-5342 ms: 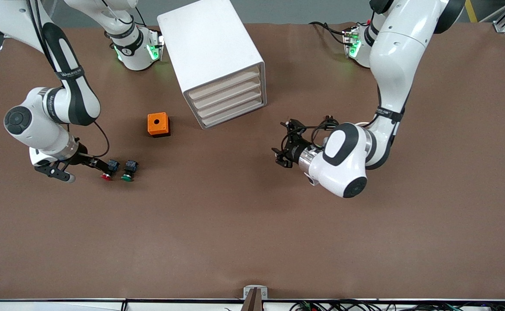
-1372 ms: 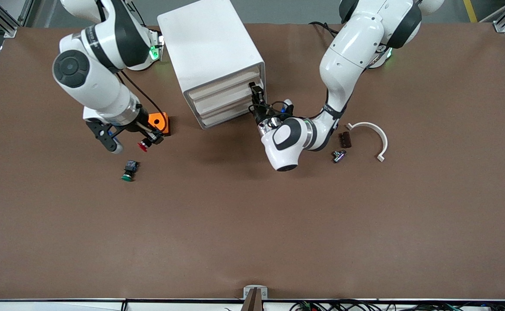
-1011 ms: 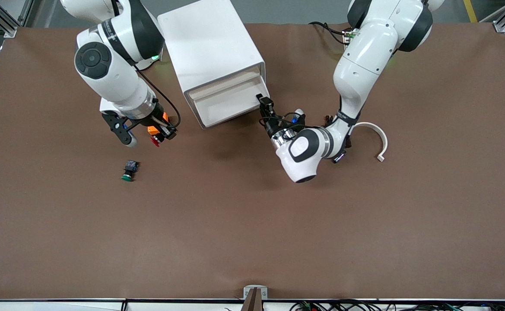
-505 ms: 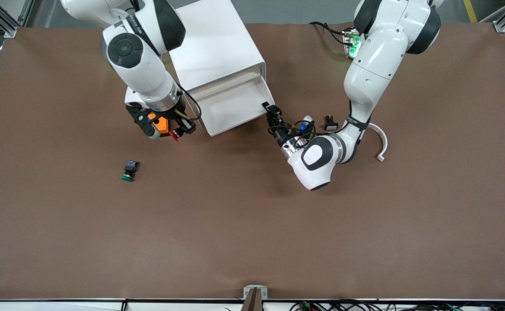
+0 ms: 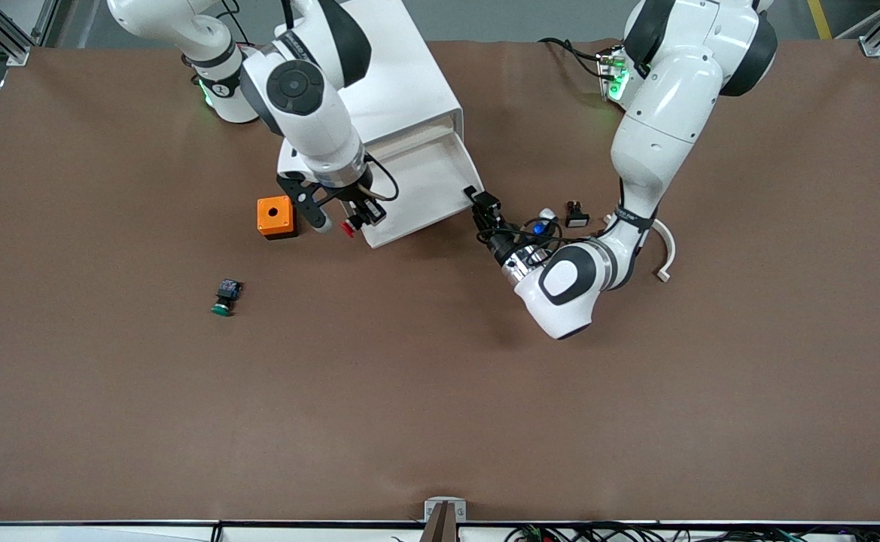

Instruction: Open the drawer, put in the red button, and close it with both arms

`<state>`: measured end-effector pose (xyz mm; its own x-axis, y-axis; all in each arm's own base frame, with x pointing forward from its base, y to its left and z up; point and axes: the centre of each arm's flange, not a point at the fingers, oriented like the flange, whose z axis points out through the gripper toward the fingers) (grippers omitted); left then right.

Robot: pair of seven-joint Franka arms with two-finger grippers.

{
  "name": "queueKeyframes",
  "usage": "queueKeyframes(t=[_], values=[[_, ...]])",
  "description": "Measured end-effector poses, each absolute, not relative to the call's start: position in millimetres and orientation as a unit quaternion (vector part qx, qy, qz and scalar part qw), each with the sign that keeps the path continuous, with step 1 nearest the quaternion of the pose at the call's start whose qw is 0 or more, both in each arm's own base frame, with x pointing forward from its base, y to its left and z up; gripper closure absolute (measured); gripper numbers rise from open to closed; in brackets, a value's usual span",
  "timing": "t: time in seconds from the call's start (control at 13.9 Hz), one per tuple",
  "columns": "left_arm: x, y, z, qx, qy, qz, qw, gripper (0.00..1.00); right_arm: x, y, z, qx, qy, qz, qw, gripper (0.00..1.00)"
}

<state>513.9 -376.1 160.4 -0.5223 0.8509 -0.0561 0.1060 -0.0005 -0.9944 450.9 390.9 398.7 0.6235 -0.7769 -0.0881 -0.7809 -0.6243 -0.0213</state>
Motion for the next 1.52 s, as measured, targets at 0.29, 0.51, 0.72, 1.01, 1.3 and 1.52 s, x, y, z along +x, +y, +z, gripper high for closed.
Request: queueKeyframes(t=[0.29, 0.51, 0.72, 1.01, 1.3, 1.52], values=[[516.4, -373.2, 160.0, -0.375, -0.636, 0.599, 0.309, 0.83, 438.8, 419.6, 390.3, -0.899, 0.437, 0.036, 0.025, 0.59], [517.4, -373.0, 158.8, -0.374, -0.639, 0.598, 0.306, 0.71, 428.4, 442.1, 383.1, -0.901, 0.433, 0.037, 0.021, 0.59], [525.0, -369.2, 158.4, -0.374, -0.648, 0.594, 0.295, 0.39, 419.7, 465.7, 374.4, -0.901, 0.432, 0.037, 0.019, 0.59], [542.6, -370.2, 176.3, -0.425, -0.628, 0.608, 0.237, 0.0, 411.4, 483.0, 362.5, -0.901, 0.431, 0.039, 0.012, 0.59], [572.5, -361.6, 204.2, -0.505, -0.582, 0.623, 0.132, 0.0, 400.0, 492.9, 360.1, -0.903, 0.428, 0.039, 0.009, 0.59], [597.0, -341.5, 218.2, -0.566, -0.545, 0.616, 0.047, 0.0, 391.6, 499.8, 356.0, -0.904, 0.425, 0.04, 0.005, 0.59]])
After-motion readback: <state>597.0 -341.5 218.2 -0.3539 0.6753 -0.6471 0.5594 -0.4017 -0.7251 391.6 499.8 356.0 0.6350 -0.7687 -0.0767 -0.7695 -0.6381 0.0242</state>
